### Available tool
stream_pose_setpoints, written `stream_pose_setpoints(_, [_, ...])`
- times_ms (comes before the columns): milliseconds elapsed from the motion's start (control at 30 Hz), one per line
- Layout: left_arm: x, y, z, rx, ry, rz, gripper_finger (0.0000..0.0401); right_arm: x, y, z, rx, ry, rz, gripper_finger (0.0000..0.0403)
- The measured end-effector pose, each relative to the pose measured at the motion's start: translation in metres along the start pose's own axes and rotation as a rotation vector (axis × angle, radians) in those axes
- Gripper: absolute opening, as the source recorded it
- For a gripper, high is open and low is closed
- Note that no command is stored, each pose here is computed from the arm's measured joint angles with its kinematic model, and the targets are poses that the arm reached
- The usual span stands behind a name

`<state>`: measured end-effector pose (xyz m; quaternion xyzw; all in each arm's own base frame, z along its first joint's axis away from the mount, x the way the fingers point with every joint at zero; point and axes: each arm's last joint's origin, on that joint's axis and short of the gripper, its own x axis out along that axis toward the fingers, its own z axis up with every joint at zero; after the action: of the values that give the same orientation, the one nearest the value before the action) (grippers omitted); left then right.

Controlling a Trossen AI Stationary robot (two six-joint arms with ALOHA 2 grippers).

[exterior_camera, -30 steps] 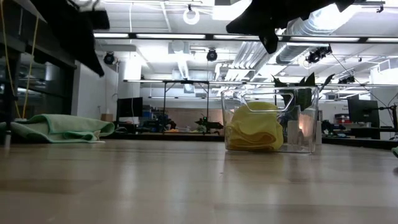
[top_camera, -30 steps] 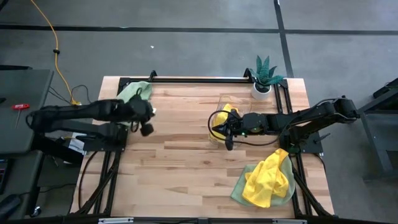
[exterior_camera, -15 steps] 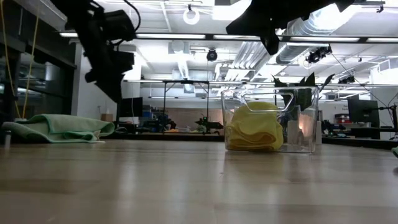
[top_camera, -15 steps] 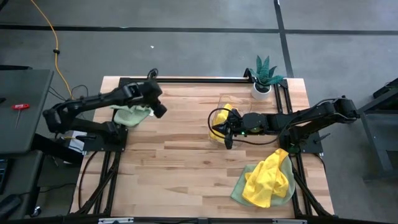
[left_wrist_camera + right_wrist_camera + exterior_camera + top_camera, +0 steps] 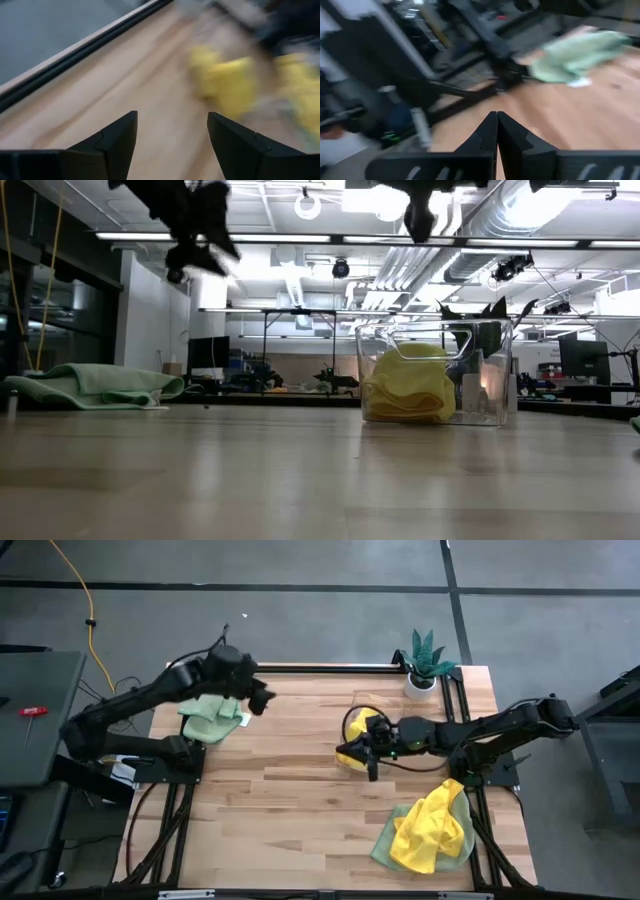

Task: Fold microfiber towels
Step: Fold the yellow microfiber towel

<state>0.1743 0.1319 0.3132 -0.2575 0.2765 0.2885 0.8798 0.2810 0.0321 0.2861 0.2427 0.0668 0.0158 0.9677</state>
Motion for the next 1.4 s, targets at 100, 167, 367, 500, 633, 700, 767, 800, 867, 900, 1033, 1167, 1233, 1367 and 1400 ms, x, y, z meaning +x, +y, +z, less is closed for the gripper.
stream_pose_setpoints(100, [-0.013, -0.025, -0.013, 0.020, -0.142, -0.152, 0.0229, 0.001, 0.016, 0.008, -0.013, 0.075, 0.069, 0.0000])
stream_pose_setpoints(167, [-0.019, -0.039, -0.025, 0.029, -0.232, -0.242, 0.0224, -0.001, 0.027, 0.009, -0.055, 0.198, 0.046, 0.0000])
stream_pose_setpoints(367, [-0.027, -0.071, -0.066, 0.043, -0.372, -0.428, 0.0210, -0.008, 0.050, -0.002, -0.092, 0.595, -0.084, 0.0000])
stream_pose_setpoints(500, [-0.024, -0.086, -0.086, 0.066, -0.380, -0.455, 0.0203, -0.009, 0.060, -0.021, -0.004, 0.738, -0.110, 0.0000])
stream_pose_setpoints(633, [-0.018, -0.099, -0.098, 0.106, -0.326, -0.463, 0.0200, -0.010, 0.064, -0.039, 0.100, 0.860, -0.164, 0.0004])
stream_pose_setpoints(700, [-0.016, -0.104, -0.101, 0.113, -0.321, -0.484, 0.0200, -0.013, 0.062, -0.049, 0.164, 0.974, -0.208, 0.0016])
stream_pose_setpoints(767, [-0.015, -0.109, -0.102, 0.103, -0.318, -0.504, 0.0200, -0.017, 0.064, -0.060, 0.211, 1.094, -0.224, 0.0038])
stream_pose_setpoints(800, [-0.014, -0.111, -0.102, 0.099, -0.323, -0.513, 0.0200, -0.020, 0.066, -0.065, 0.221, 1.155, -0.234, 0.0052])
stream_pose_setpoints(867, [-0.013, -0.114, -0.100, 0.090, -0.347, -0.535, 0.0200, -0.026, 0.074, -0.077, 0.235, 1.246, -0.246, 0.0086])
stream_pose_setpoints(900, [-0.013, -0.115, -0.100, 0.089, -0.350, -0.537, 0.0200, -0.028, 0.080, -0.083, 0.238, 1.272, -0.239, 0.0103])
stream_pose_setpoints(1033, [-0.013, -0.117, -0.098, 0.079, -0.372, -0.552, 0.0200, -0.039, 0.104, -0.110, 0.282, 1.397, -0.247, 0.0166])
stream_pose_setpoints(1167, [-0.013, -0.117, -0.098, 0.079, -0.371, -0.549, 0.0200, -0.049, 0.123, -0.141, 0.359, 1.509, -0.360, 0.0204])
stream_pose_setpoints(1233, [-0.013, -0.117, -0.098, 0.080, -0.370, -0.548, 0.0200, -0.051, 0.129, -0.155, 0.401, 1.542, -0.417, 0.0212])
stream_pose_setpoints(1367, [-0.012, -0.117, -0.098, 0.079, -0.370, -0.548, 0.0200, -0.047, 0.136, -0.182, 0.449, 1.580, -0.474, 0.0216])
stream_pose_setpoints(1400, [-0.012, -0.117, -0.098, 0.079, -0.371, -0.548, 0.0200, -0.046, 0.137, -0.188, 0.466, 1.585, -0.497, 0.0216])
